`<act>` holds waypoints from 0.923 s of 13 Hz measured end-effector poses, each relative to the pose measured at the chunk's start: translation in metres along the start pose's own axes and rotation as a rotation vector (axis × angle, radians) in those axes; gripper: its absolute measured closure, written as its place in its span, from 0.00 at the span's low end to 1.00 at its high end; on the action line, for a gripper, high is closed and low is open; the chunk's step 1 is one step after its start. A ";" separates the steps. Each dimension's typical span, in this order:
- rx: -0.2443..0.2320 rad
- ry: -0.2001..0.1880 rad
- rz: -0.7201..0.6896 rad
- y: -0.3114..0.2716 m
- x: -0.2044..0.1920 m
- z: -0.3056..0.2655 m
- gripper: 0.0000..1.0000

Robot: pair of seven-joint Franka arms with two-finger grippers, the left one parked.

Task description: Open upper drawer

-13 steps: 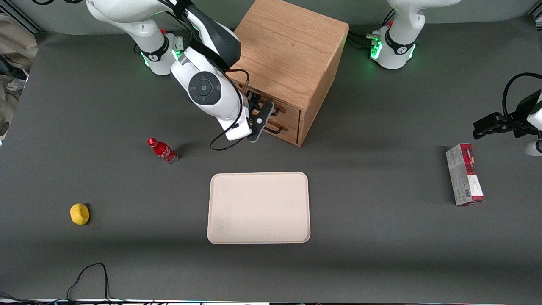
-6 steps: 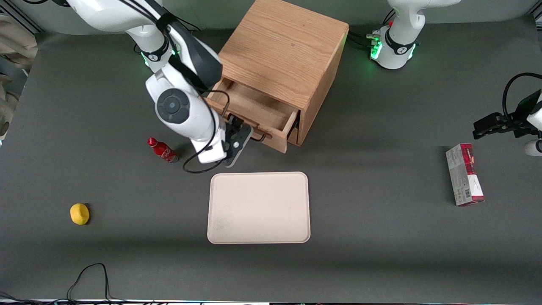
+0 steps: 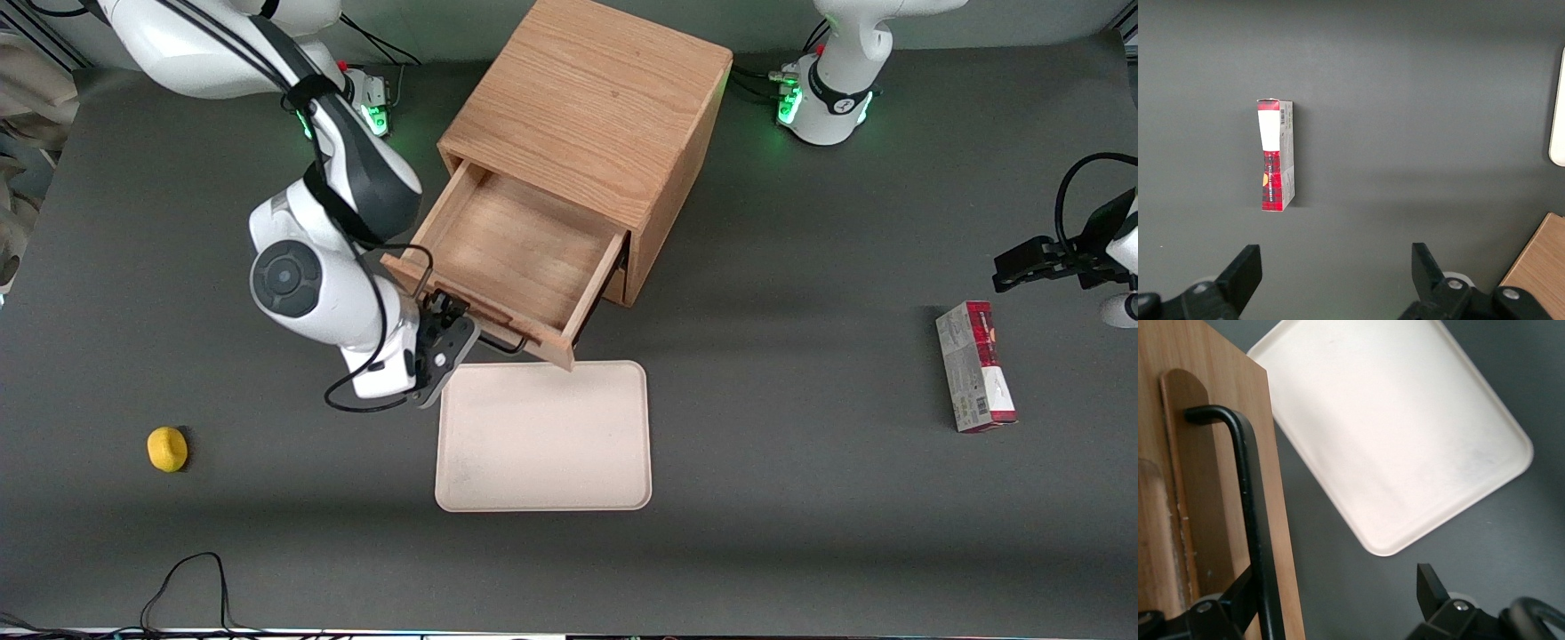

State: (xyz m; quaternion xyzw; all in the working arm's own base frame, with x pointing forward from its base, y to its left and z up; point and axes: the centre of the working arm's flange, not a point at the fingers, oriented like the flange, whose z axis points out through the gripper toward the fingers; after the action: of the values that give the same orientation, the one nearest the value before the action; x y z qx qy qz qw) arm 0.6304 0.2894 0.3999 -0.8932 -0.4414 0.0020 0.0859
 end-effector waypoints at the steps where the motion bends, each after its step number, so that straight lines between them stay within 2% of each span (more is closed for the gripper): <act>1: -0.008 0.007 0.013 0.010 -0.001 -0.003 0.00; 4: -0.040 0.028 0.036 0.028 -0.003 -0.022 0.00; 7: -0.033 0.006 0.067 0.025 -0.005 -0.062 0.00; 8: -0.038 0.009 0.097 0.025 -0.007 -0.082 0.00; 10: -0.057 0.043 0.215 0.036 -0.020 -0.124 0.00; 12: -0.060 -0.005 0.414 0.060 -0.067 -0.163 0.00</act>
State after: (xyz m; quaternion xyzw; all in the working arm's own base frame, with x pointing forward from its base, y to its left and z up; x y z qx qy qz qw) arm 0.6493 0.1759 0.5465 -0.9669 -0.2488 0.0087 0.0556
